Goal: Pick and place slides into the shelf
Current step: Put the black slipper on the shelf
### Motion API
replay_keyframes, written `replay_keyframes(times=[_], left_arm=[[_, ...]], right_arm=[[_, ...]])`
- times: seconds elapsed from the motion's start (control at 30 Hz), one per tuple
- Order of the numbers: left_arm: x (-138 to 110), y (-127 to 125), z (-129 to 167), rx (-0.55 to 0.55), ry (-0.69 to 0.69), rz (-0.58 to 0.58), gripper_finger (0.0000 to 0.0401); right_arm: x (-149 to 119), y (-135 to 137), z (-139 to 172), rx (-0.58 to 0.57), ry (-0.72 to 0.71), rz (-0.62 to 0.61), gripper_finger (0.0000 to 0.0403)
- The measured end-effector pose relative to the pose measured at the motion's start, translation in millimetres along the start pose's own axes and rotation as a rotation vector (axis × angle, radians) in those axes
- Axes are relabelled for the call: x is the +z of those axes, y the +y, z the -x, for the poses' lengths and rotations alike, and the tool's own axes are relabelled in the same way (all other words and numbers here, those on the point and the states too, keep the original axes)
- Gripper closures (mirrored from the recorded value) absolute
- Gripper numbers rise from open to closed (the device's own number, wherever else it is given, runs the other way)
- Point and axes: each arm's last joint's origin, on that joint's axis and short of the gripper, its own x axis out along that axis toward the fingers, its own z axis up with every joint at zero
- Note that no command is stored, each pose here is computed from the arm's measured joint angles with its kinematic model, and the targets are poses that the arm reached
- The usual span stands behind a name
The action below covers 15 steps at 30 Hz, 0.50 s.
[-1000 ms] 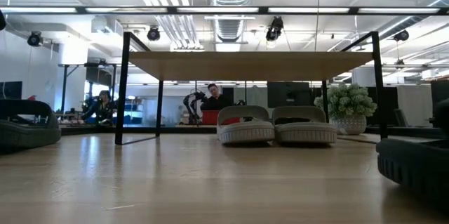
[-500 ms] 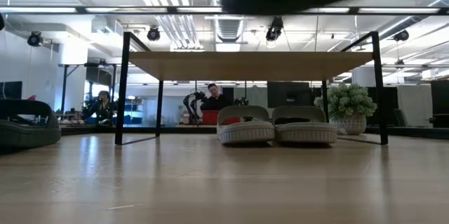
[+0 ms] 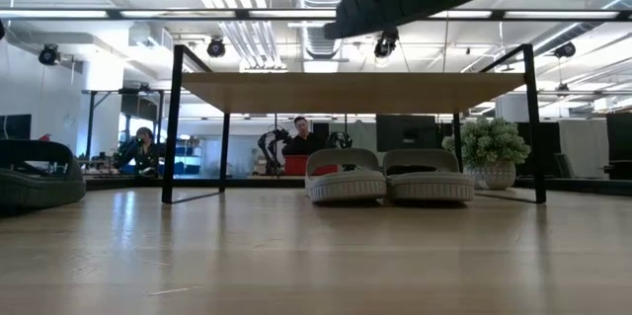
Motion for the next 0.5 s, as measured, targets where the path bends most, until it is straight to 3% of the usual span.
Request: replay_keyframes(times=[0.13, 0.3, 0.5], left_arm=[[-0.4, -0.4, 0.1, -0.005, 0.012, -0.014, 0.0401], [-0.6, -0.5, 0.0, -0.006, 0.016, -0.034, 0.0401], [-0.3, -0.4, -0.2, -0.005, 0.014, -0.064, 0.0401]], right_arm=[[4.9, -0.3, -7.1, -0.016, -0.01, -0.011, 0.039], [20.3, -3.2, -16.1, -0.096, 0.044, 0.089, 0.039], [27.5, -13.7, -41.1, -0.184, 0.021, -0.026, 0.039]])
